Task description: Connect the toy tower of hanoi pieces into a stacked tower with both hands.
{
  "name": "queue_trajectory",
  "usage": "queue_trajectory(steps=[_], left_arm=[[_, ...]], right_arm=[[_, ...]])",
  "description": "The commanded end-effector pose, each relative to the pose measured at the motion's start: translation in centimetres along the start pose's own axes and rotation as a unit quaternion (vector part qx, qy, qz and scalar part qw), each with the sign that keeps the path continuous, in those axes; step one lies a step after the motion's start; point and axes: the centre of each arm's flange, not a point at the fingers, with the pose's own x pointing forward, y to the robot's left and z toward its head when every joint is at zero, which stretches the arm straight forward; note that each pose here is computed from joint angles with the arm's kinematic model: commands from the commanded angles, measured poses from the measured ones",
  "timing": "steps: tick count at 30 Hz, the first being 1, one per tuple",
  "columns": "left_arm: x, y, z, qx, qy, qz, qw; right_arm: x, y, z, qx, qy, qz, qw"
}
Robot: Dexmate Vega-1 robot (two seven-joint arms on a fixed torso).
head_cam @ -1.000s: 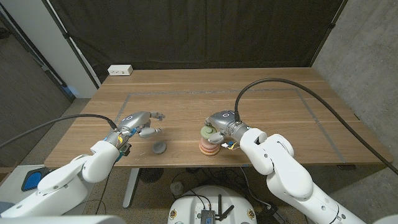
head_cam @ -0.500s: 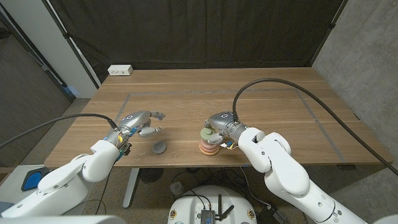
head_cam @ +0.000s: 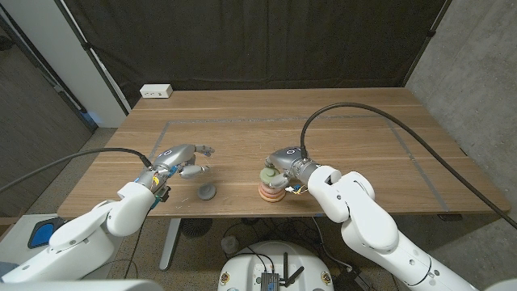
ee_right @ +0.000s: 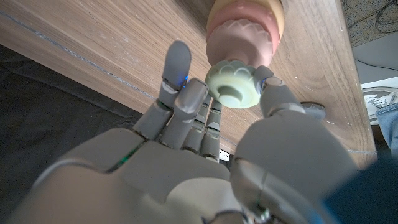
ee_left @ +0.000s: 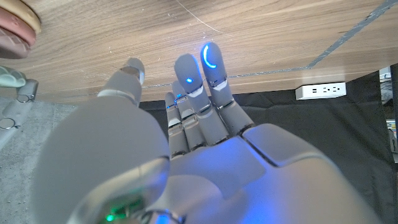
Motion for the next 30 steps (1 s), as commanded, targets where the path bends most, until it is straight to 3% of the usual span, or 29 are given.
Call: queue_trajectory(steps=[1,30], left_arm=[[0.24,0.01,-0.06,-0.002,0.0,-0.002,1.0],[0.69,-0.24,0.19,-0.002,-0.001,-0.009,1.0]], right_arm=[[0.29,0.53,-0.18,0.0,0.003,0.006,1.0],[0.57,1.19,-0.05,0.002,-0.006,0.017,0.9998]])
